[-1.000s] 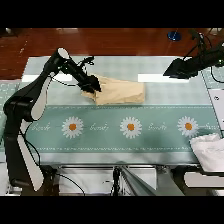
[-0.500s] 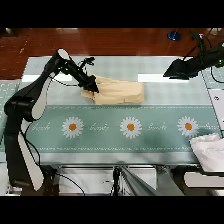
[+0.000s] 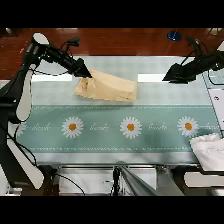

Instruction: Fold the shirts.

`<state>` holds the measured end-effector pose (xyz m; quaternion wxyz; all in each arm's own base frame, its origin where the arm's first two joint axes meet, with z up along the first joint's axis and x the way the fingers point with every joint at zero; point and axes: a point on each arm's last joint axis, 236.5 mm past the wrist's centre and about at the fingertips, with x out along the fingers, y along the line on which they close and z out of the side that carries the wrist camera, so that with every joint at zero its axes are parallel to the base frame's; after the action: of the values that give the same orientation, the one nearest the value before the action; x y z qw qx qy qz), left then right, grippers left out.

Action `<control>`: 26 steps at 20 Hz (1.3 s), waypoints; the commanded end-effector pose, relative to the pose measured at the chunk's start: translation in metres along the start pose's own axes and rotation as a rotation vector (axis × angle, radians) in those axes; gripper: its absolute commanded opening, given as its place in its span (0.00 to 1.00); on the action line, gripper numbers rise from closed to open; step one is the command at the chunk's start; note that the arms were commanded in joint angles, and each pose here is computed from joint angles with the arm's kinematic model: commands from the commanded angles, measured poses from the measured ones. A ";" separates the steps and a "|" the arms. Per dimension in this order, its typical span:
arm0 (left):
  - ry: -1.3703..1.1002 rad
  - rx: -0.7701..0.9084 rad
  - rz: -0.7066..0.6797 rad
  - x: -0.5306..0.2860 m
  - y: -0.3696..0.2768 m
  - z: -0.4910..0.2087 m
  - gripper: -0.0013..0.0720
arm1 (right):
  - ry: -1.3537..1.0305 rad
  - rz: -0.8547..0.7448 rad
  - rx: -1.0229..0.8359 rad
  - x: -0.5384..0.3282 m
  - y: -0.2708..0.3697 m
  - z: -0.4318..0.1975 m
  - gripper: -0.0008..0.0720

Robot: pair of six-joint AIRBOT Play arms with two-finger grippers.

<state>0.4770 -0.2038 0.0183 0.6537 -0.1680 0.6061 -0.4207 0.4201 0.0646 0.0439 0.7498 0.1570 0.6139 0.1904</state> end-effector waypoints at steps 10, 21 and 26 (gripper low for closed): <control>-0.153 -0.155 0.067 -0.019 0.093 0.019 0.06 | -0.073 0.261 0.146 0.059 0.034 0.003 0.74; 0.178 -0.258 0.319 -0.030 0.154 -0.068 0.09 | -0.144 0.271 0.138 0.113 0.075 0.026 0.74; 0.123 -0.318 0.202 -0.026 0.122 -0.053 0.69 | -0.194 0.278 0.154 0.121 0.082 0.038 0.74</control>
<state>0.4717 -0.0831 -0.0795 0.6270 -0.1453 0.7233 -0.2501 0.4620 0.1888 -0.0145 0.7506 0.3032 0.5382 0.2344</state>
